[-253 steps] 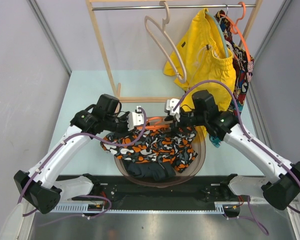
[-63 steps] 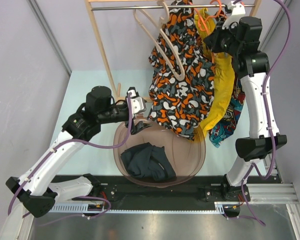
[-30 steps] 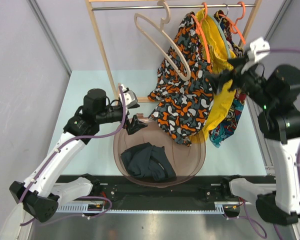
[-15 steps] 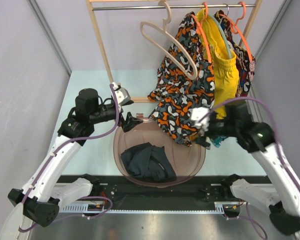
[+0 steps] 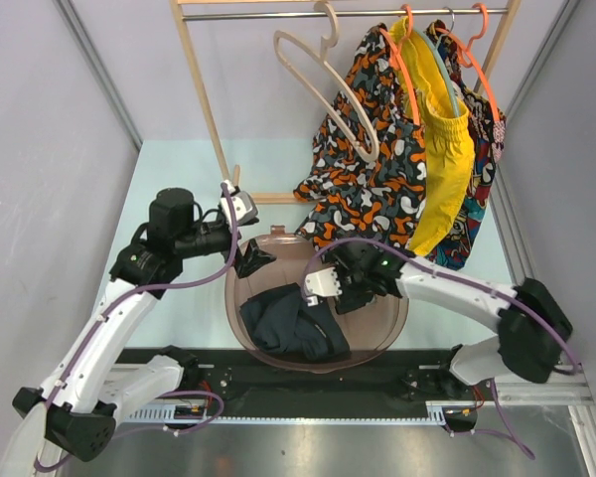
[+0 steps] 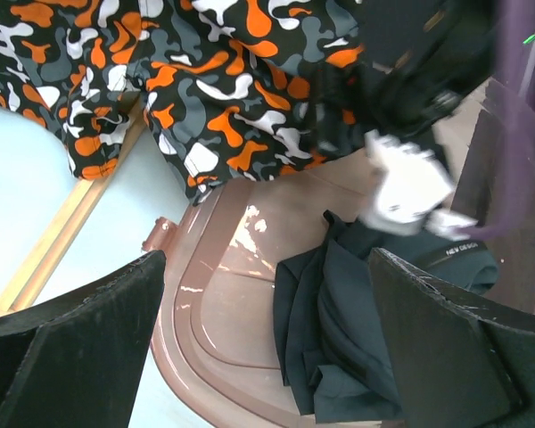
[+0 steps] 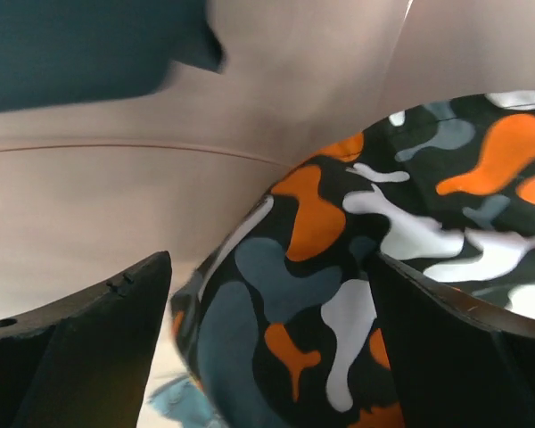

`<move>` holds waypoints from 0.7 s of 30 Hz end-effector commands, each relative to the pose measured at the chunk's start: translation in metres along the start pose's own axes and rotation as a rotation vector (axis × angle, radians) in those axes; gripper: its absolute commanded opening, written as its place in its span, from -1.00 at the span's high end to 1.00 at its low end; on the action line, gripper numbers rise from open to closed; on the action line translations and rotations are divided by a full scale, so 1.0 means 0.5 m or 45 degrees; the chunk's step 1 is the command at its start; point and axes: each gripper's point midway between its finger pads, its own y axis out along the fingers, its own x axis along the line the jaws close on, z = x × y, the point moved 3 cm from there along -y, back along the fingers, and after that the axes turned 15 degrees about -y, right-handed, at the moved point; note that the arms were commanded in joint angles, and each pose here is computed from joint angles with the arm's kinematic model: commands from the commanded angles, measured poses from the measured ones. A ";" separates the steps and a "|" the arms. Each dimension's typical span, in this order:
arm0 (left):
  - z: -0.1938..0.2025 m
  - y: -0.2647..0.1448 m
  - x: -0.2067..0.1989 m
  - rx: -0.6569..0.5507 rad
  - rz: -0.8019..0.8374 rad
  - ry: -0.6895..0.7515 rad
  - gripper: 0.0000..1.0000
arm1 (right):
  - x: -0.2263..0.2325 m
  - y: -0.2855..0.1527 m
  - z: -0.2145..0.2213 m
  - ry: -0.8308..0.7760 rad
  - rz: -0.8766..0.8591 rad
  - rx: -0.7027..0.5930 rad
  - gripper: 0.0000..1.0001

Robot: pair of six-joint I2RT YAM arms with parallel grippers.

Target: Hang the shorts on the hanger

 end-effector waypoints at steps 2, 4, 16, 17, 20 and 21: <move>0.009 -0.013 0.004 0.004 -0.021 0.050 -1.00 | -0.088 0.037 0.069 -0.029 0.262 0.330 -0.67; 0.010 -0.012 0.006 0.003 -0.021 0.053 -0.99 | -0.118 0.025 0.086 0.003 0.369 0.414 -0.24; 0.005 -0.001 0.015 -0.010 0.010 0.017 -1.00 | -0.332 -0.188 0.217 0.113 1.115 0.598 1.00; 0.004 0.000 0.017 -0.012 0.008 0.012 -0.99 | -0.341 -0.189 0.233 0.126 1.131 0.609 1.00; 0.005 0.000 0.024 -0.012 -0.008 0.003 -0.99 | -0.356 -0.175 0.293 0.180 1.137 0.644 1.00; 0.005 -0.001 0.028 -0.012 -0.017 -0.001 -0.99 | -0.355 -0.165 0.304 0.184 1.117 0.643 0.93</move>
